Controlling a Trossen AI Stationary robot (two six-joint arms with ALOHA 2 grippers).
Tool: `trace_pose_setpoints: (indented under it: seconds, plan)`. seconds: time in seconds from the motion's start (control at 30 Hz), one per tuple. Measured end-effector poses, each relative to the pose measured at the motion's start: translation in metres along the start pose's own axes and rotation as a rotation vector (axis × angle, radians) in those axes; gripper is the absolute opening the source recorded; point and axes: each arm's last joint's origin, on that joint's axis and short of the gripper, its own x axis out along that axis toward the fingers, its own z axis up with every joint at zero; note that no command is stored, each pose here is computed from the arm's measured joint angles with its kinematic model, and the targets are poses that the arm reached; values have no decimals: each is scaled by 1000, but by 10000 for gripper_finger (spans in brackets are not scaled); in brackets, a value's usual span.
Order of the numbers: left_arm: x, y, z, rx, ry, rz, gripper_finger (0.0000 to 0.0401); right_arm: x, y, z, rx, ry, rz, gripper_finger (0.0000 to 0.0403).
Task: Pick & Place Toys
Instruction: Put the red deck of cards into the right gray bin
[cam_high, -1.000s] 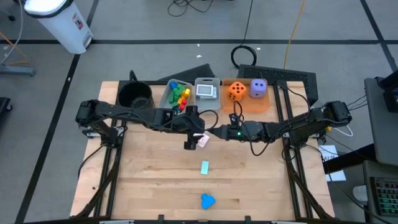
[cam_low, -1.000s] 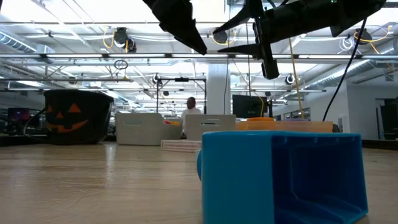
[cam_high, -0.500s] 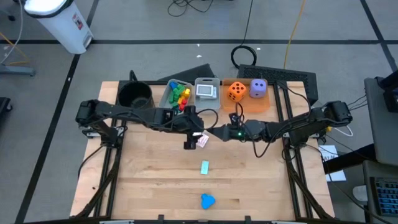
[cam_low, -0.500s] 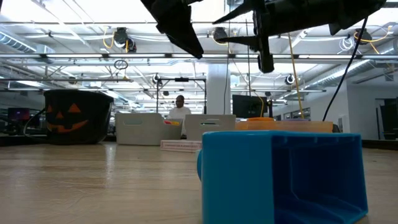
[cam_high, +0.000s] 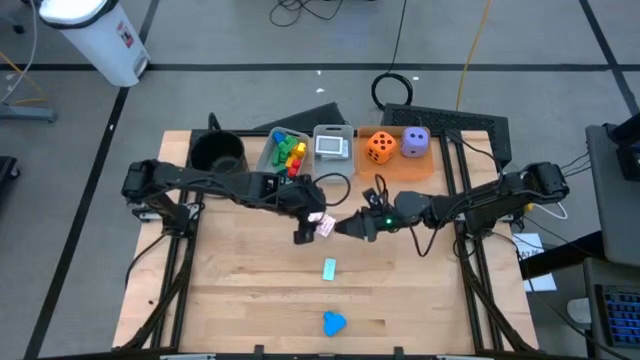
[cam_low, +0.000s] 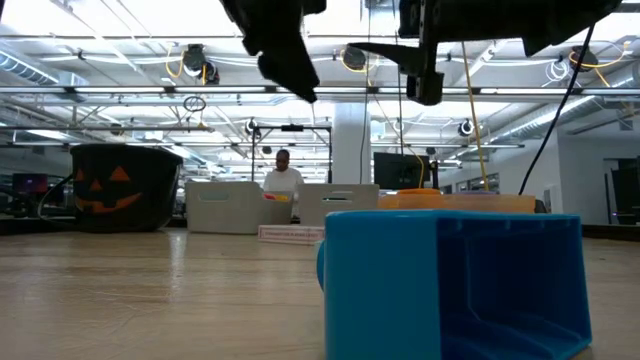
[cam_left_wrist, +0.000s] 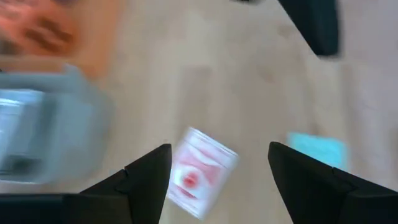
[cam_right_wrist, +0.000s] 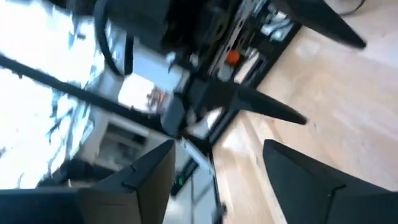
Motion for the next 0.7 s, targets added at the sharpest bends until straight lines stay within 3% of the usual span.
trace_pose_setpoints:
  seconds: [0.1,0.2,0.4,0.57,0.7]
  plan:
    - [13,-1,-6,-8,70,-128,269,0,-1,-2,-53,64,17,246]
    - [33,-3,-12,-11,131,-166,269,-1,-5,-6,-78,118,-13,249]
    - [67,-6,-29,-21,274,-166,269,-7,-5,-8,-131,209,-38,245]
    - [66,0,-35,-48,346,-142,269,-30,5,-4,-216,271,-90,243]
    - [56,9,-33,-141,341,-103,269,-56,15,1,-294,300,-124,243]
